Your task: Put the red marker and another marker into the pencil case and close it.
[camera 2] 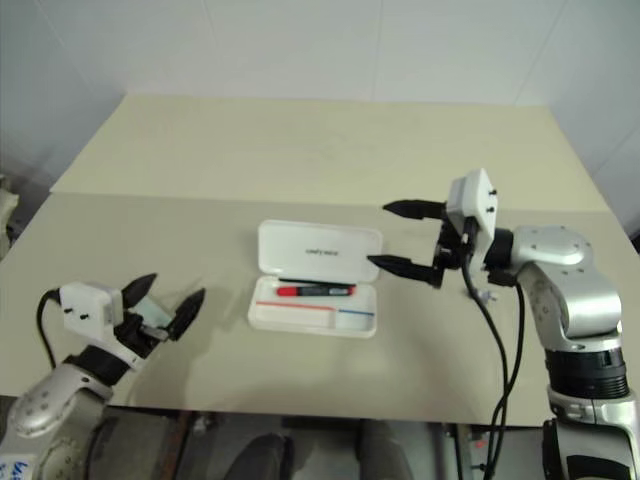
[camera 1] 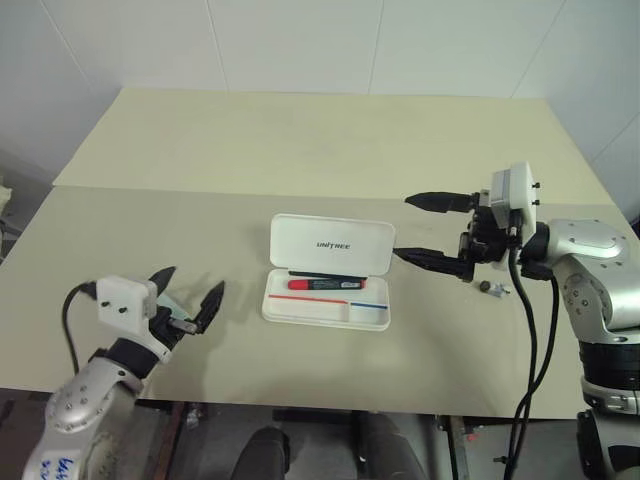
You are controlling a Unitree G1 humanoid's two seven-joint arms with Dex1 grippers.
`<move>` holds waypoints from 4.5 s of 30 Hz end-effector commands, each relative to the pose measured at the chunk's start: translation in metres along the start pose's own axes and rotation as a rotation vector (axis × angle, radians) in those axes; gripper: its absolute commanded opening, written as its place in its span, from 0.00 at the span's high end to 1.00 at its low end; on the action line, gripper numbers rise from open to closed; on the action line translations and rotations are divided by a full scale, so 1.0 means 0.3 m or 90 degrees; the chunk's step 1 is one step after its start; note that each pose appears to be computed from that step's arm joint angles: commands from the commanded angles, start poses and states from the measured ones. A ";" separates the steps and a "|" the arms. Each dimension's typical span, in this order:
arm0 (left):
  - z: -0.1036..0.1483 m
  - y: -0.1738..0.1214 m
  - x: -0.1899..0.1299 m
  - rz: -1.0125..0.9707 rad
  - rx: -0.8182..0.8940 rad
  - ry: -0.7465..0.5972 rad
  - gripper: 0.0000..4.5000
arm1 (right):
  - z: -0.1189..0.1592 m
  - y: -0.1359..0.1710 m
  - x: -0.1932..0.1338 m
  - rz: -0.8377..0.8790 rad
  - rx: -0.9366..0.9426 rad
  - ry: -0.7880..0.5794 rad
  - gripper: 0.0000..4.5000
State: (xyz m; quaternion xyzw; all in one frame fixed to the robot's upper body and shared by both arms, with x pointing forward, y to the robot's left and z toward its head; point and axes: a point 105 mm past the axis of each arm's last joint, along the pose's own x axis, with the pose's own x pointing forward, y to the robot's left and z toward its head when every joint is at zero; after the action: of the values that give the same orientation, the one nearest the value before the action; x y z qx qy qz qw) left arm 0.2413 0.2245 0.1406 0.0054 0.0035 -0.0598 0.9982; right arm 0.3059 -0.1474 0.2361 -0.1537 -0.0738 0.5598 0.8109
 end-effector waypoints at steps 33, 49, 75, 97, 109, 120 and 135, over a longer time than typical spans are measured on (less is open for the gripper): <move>-0.206 0.058 0.043 0.301 -0.071 0.210 0.09 | 0.111 0.017 0.031 0.024 -0.071 -0.030 0.00; -0.174 0.087 0.035 0.321 -0.049 0.185 0.72 | 0.094 0.014 0.032 0.019 -0.065 -0.032 0.00; -0.029 0.057 0.099 0.162 -0.093 0.019 0.72 | 0.034 0.030 0.000 -0.024 -0.045 -0.009 0.00; -0.117 0.048 0.096 0.161 -0.111 0.101 0.38 | 0.045 0.032 0.001 -0.030 -0.050 -0.005 0.00; -0.161 0.061 0.095 0.170 -0.123 0.148 0.57 | 0.047 0.045 -0.002 -0.029 -0.044 -0.007 0.00; -0.132 0.041 0.101 0.157 -0.118 0.133 0.77 | 0.044 0.049 0.003 -0.022 -0.040 -0.007 0.00; 0.137 -0.081 0.143 -0.075 -0.074 -0.106 0.77 | 0.030 0.043 0.005 -0.032 -0.039 -0.009 0.00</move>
State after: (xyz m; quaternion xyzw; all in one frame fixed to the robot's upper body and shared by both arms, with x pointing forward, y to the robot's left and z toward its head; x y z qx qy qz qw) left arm 0.2876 0.1976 0.1611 -0.0698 -0.0299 -0.0957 0.9925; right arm 0.2949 -0.1382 0.2306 -0.1626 -0.0764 0.5455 0.8186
